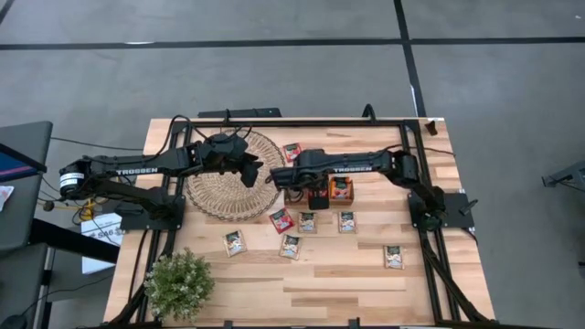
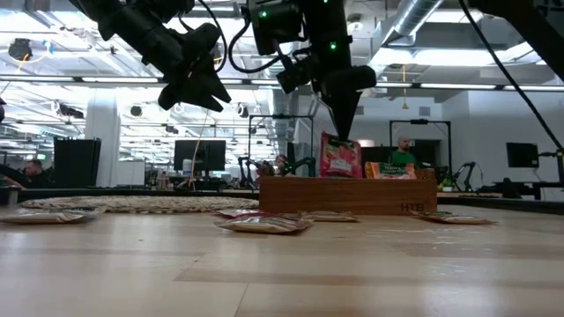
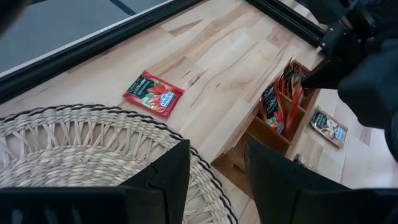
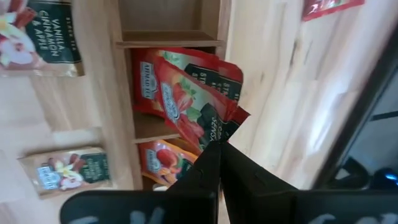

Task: Pick & Place Tea
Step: Put the red tea bag into the middle section of the wooden organizer

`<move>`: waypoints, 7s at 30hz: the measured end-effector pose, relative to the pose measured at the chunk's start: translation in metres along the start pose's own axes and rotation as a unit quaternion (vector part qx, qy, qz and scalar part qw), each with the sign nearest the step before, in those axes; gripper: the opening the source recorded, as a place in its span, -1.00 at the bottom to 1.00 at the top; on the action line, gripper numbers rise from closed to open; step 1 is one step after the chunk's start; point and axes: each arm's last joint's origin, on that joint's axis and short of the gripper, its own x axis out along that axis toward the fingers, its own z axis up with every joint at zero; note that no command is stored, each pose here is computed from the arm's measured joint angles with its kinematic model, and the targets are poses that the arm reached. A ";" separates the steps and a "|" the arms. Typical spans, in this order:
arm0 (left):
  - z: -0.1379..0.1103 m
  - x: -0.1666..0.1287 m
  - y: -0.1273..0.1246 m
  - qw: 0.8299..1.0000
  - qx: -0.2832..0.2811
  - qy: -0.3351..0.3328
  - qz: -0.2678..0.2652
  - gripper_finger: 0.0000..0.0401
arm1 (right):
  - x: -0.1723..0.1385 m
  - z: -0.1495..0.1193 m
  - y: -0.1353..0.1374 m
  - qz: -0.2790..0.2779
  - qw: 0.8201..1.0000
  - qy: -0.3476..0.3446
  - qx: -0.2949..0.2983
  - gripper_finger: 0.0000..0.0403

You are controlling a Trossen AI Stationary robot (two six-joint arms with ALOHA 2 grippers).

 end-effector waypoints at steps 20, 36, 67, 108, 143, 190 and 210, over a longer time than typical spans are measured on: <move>0.000 0.000 0.000 1.000 0.001 0.002 0.001 -0.29 | 0.020 0.009 0.004 0.004 1.000 0.028 0.002 -1.00; 0.000 0.000 0.000 1.000 0.001 0.002 0.001 -0.29 | 0.020 0.009 0.004 0.004 1.000 0.028 0.001 -0.55; 0.006 0.066 -0.013 0.994 0.079 0.026 -0.077 -0.29 | -0.067 -0.189 -0.102 -0.044 0.922 -0.267 0.277 -0.41; 0.099 0.219 0.058 0.953 0.058 0.287 0.081 -0.29 | 0.007 -0.288 -0.060 0.071 0.712 -0.629 0.302 -0.41; 0.069 0.249 0.083 0.938 0.039 0.330 0.097 -0.30 | 0.007 -0.288 -0.059 0.101 0.707 -0.633 0.299 -0.41; 0.076 0.260 0.110 0.930 -0.075 0.358 0.027 -0.58 | 0.006 -0.288 -0.058 0.121 0.701 -0.634 0.302 -0.41; 0.081 0.272 0.106 0.903 0.003 0.427 0.051 -0.58 | 0.006 -0.288 -0.058 0.130 0.697 -0.632 0.313 -0.41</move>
